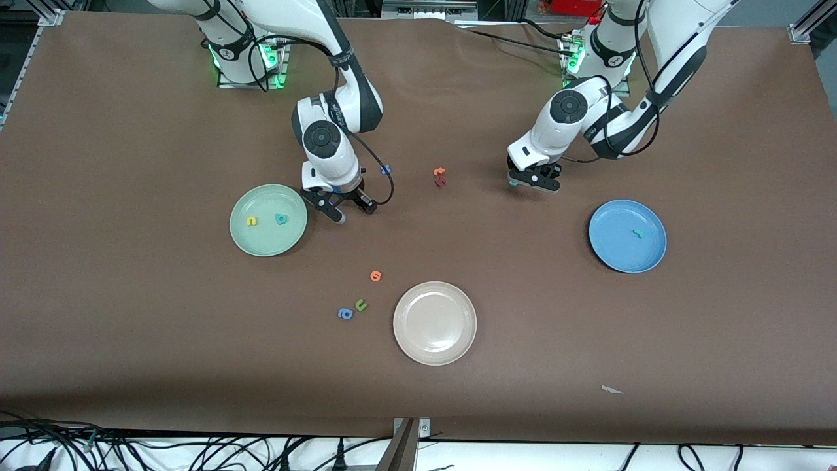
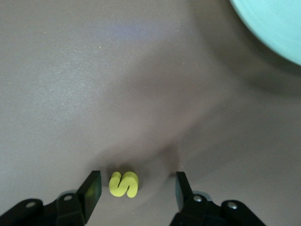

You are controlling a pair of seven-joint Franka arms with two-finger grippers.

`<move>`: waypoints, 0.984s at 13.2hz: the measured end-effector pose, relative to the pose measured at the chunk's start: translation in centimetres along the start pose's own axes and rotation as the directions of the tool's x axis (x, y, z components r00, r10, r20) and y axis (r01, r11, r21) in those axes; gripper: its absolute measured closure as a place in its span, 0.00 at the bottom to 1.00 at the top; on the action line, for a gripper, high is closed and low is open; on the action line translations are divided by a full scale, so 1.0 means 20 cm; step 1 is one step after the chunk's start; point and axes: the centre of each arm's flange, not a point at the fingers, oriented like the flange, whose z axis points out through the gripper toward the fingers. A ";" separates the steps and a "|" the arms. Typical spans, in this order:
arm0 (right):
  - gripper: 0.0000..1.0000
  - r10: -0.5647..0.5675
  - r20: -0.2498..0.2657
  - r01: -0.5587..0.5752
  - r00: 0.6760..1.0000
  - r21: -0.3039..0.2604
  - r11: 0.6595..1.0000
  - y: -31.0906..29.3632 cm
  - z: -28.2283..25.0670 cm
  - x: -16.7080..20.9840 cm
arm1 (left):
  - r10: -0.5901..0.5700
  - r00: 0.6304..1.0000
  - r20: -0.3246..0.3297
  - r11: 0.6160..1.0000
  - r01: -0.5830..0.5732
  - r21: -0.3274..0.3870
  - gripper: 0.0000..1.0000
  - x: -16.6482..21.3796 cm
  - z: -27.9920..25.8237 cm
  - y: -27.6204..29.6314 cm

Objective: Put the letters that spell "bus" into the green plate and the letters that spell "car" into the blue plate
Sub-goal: 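Grasp the yellow a with the left gripper while the right gripper grasps the s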

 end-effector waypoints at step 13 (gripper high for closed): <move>0.72 -0.013 -0.010 0.013 1.000 0.015 1.000 -0.02 0.01 -0.03 | 0.002 1.000 -0.001 1.000 -0.002 -0.001 0.72 0.01 0.00 -0.01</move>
